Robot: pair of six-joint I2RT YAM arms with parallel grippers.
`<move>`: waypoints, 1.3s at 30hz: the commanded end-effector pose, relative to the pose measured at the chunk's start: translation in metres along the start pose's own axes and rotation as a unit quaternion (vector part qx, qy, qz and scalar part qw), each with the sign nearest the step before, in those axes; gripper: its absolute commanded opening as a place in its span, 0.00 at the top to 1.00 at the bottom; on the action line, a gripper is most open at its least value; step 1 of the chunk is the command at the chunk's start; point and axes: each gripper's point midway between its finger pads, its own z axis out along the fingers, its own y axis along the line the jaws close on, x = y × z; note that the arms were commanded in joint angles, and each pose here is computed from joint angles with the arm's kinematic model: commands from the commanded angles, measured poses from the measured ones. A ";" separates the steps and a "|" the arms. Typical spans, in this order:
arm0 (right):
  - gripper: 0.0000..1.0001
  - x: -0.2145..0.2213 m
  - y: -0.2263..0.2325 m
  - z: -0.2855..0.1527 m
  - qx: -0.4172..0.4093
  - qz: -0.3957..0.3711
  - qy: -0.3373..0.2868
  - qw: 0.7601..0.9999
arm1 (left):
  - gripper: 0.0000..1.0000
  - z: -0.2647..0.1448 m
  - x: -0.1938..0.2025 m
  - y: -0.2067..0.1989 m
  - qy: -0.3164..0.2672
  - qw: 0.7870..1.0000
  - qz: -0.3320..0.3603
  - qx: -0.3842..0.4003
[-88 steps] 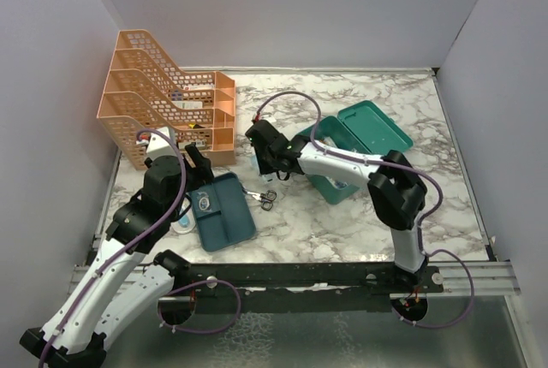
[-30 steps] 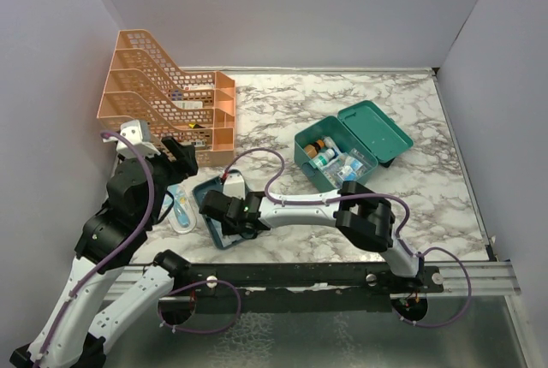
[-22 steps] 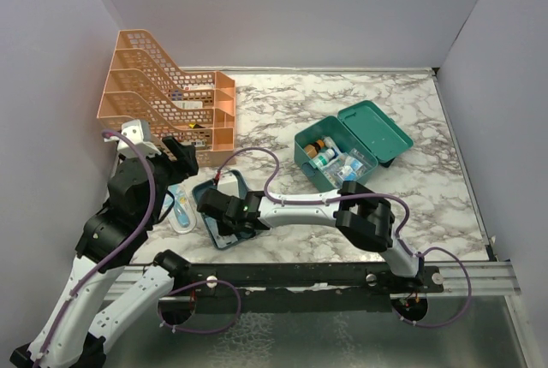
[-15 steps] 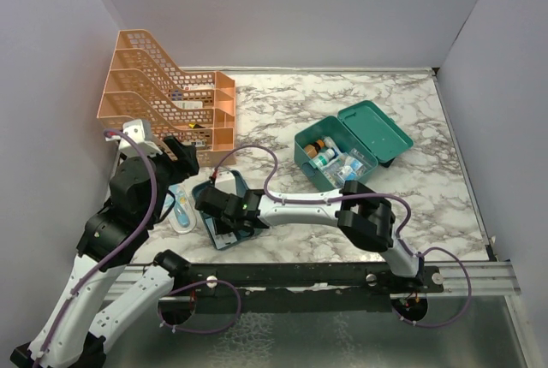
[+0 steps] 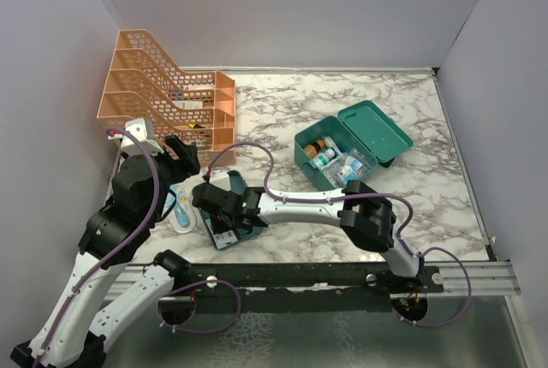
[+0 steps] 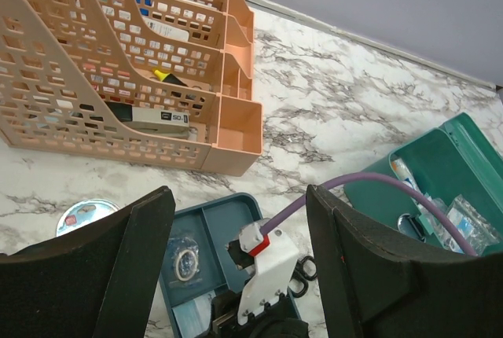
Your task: Organize the medicine kit
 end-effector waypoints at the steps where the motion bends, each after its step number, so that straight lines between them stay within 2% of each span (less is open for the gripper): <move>1: 0.84 0.016 0.006 0.012 -0.017 -0.014 0.031 0.999 | 0.29 0.001 0.001 0.001 -0.003 1.000 -0.002 -0.002; 7: 0.83 0.024 -0.013 0.031 0.036 -0.009 0.035 0.999 | 0.29 0.002 0.002 0.001 -0.002 1.000 -0.003 -0.002; 13: 0.83 0.022 -0.012 0.036 0.036 -0.007 0.031 0.999 | 0.29 0.002 0.003 0.001 -0.001 1.000 -0.003 -0.002; 18: 0.83 0.000 0.005 0.012 -0.003 -0.006 0.001 1.000 | 0.29 0.000 0.000 0.001 -0.004 1.000 -0.003 0.000; 25: 0.77 -0.036 0.025 -0.044 -0.084 0.003 -0.062 0.995 | 0.29 -0.004 -0.012 -0.002 -0.016 1.000 -0.003 0.003; 31: 0.73 -0.049 -0.026 -0.060 -0.025 0.007 -0.098 0.995 | 0.29 -0.001 -0.003 -0.003 -0.003 1.000 -0.009 0.008; 35: 0.72 -0.052 -0.084 -0.064 0.051 0.019 -0.105 0.993 | 0.29 0.007 0.025 -0.008 0.035 0.999 -0.022 0.021; 39: 0.64 -0.051 -0.131 -0.070 0.099 0.038 -0.099 0.989 | 0.29 0.014 0.054 -0.010 0.068 0.997 -0.033 0.032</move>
